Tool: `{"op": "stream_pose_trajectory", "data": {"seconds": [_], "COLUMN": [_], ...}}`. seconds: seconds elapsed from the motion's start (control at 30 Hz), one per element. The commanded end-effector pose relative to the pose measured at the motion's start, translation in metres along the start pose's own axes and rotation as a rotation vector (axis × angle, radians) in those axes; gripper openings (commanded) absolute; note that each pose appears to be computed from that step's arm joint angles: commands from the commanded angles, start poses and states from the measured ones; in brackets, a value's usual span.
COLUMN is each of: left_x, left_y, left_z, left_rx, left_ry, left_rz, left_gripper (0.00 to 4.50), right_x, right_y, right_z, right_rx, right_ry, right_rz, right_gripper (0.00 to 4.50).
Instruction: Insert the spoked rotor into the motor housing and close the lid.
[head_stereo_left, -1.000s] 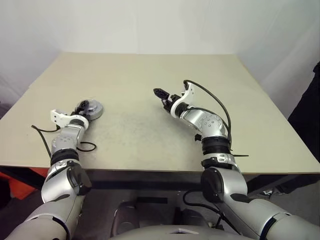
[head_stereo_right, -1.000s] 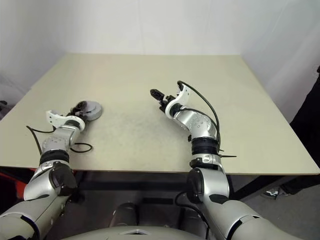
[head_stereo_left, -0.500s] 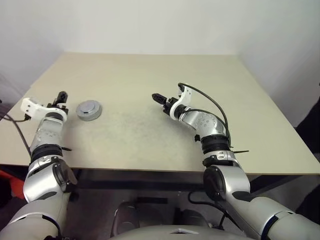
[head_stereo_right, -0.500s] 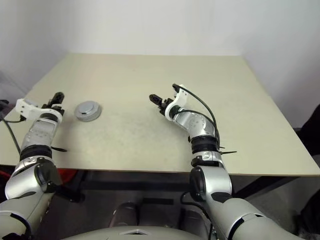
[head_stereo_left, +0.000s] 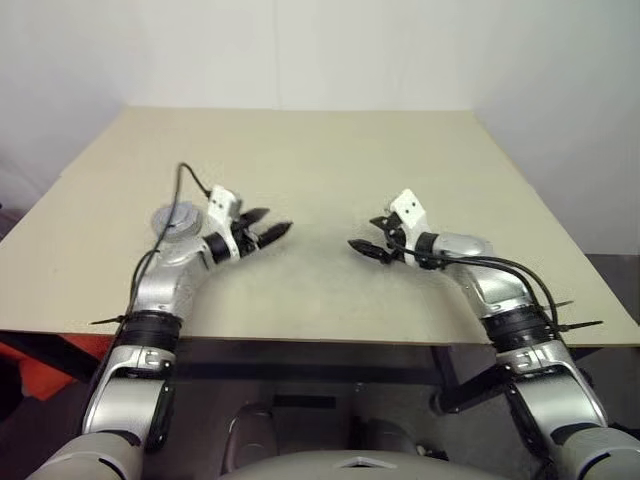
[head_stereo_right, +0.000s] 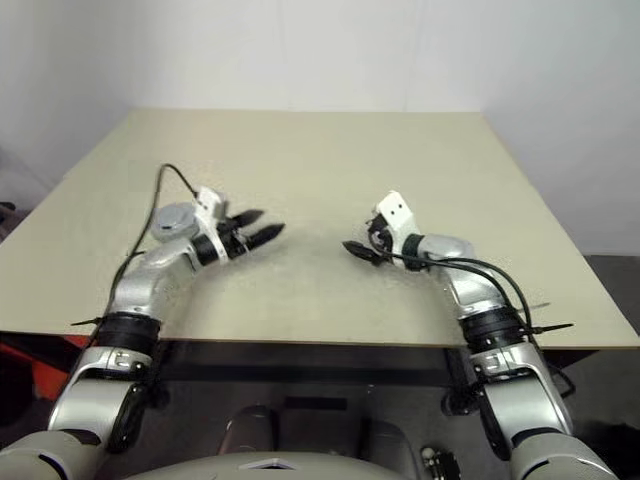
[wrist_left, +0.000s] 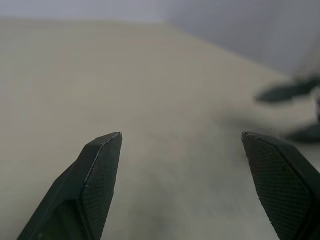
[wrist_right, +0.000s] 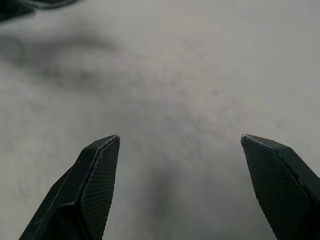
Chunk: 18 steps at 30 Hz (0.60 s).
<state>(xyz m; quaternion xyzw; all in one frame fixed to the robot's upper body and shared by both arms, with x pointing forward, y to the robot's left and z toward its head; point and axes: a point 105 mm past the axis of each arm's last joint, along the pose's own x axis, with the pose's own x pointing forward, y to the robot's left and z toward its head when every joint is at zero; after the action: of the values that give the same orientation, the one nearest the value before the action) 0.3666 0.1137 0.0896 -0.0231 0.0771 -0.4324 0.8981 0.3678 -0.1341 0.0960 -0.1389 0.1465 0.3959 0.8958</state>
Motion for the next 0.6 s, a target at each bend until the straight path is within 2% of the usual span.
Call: {"op": "stream_pose_trajectory", "data": {"seconds": [0.03,0.6], "left_x": [0.002,0.008], "left_y": [-0.012,-0.009], "left_z": [0.002,0.003], "left_rx": [0.138,0.177], "left_ry": [0.039,0.058], "left_rz": [-0.077,-0.087], "left_gripper": [4.04,4.04], "right_x": [-0.01,-0.011], "right_y": [-0.009,-0.024], "right_z": [0.015,0.016], "right_rx": [-0.054,-0.044], "right_ry": [-0.055,-0.064], "right_rz": [-0.037,-0.126], "right_gripper": [3.99,3.99]}}
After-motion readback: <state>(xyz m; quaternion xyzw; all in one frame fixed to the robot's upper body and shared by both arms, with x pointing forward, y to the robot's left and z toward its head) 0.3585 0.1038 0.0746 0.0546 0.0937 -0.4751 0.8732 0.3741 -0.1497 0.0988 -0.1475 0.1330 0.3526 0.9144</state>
